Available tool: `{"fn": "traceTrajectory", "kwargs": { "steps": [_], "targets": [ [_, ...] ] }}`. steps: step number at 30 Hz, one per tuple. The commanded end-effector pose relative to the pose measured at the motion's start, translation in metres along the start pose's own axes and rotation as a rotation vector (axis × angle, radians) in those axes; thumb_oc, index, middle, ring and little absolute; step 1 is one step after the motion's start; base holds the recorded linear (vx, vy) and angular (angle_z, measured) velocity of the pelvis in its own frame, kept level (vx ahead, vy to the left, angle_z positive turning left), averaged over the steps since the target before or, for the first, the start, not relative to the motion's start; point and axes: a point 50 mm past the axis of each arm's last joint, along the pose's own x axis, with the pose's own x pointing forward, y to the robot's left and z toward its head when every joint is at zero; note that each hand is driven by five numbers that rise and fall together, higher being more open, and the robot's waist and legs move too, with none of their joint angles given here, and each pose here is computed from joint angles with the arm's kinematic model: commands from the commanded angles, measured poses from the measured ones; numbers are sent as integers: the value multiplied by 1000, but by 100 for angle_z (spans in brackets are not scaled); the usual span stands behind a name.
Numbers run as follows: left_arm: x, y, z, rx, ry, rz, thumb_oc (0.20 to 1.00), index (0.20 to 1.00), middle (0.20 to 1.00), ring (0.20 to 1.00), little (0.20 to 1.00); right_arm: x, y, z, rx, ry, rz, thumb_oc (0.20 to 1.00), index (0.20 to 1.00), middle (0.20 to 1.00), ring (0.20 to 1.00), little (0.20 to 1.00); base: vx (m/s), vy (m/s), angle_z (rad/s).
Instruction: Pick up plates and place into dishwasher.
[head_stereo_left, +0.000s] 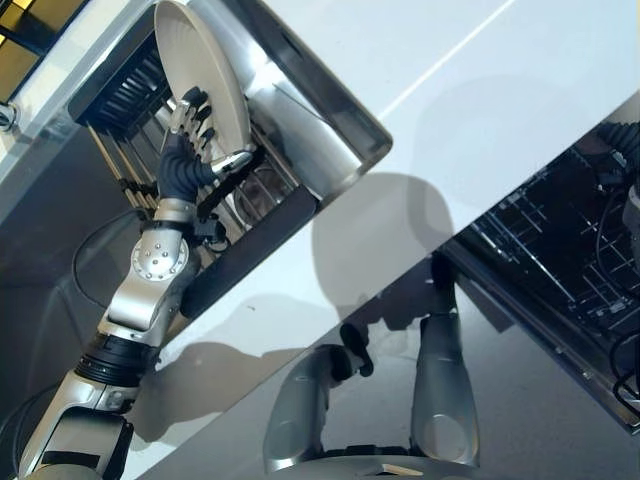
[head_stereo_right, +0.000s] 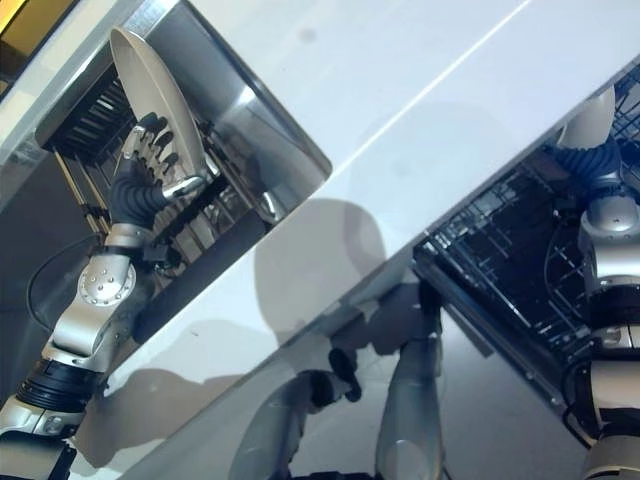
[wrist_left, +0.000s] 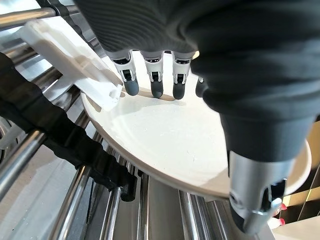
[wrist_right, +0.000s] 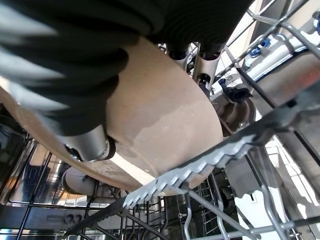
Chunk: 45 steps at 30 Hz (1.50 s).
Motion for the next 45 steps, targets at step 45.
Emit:
{"fn": "traceTrajectory", "kwargs": {
  "steps": [45],
  "targets": [
    [-40, 34, -36, -12, 140, -35, 1000, 1000, 1000, 1000, 1000, -191, 27, -231, -104, 773, -14, 1000, 1000, 1000, 1000, 1000, 43, 1, 4]
  ]
}}
